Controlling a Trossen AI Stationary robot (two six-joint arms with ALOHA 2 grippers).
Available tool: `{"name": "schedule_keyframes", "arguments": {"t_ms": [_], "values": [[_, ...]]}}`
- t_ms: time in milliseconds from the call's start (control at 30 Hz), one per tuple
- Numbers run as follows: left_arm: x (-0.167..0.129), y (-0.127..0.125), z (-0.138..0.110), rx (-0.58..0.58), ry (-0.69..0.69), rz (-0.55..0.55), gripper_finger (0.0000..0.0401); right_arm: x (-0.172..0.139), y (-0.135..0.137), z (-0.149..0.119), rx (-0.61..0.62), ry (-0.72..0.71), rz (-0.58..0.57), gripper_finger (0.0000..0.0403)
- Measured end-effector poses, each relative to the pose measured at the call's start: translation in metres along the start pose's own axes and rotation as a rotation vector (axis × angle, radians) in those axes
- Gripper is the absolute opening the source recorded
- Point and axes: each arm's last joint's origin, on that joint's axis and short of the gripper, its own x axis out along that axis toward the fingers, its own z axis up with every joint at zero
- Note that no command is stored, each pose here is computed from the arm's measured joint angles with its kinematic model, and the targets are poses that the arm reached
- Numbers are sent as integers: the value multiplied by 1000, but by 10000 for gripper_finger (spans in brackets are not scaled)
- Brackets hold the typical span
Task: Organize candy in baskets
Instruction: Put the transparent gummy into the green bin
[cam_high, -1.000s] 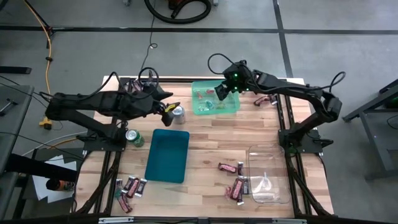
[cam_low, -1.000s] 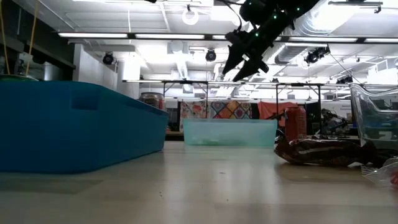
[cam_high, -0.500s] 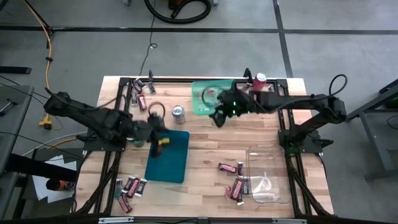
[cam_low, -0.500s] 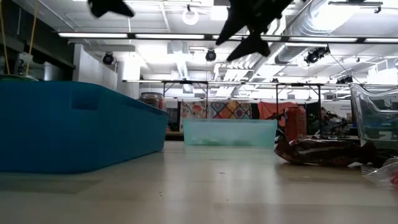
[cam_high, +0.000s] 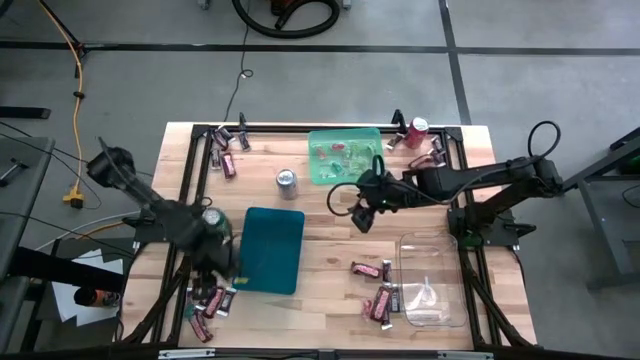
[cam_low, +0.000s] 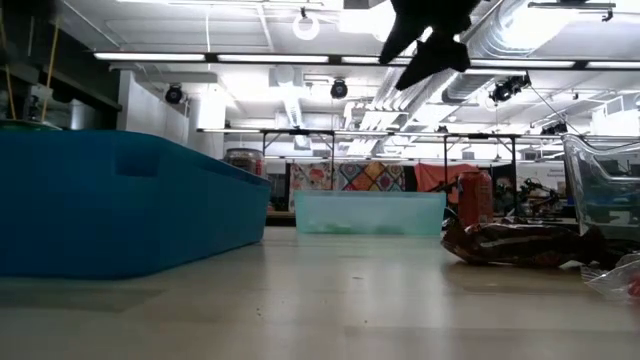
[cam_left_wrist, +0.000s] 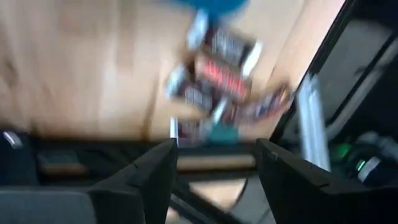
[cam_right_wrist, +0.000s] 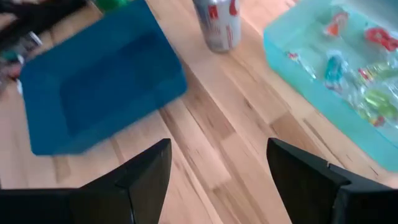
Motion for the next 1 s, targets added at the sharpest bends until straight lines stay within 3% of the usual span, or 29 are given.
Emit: {"name": "schedule_keyframes", "arguments": {"t_ms": [133,267,500,700,1000], "values": [[34,-26,-4,87,79,47,197,0,-2,-4,-34,38,-24,259],[66,-50,-11,244,101,52,195,0,-3,-5,-80,50,-29,259],[102,-61,-18,442,72,192,195,0,-3,-5,-94,55,-29,259],[116,-57,-23,463,116,303,195,0,-3,-5,-94,55,-29,259],[122,-62,-34,530,129,297,195,0,-3,-5,-82,52,-27,259]]}}
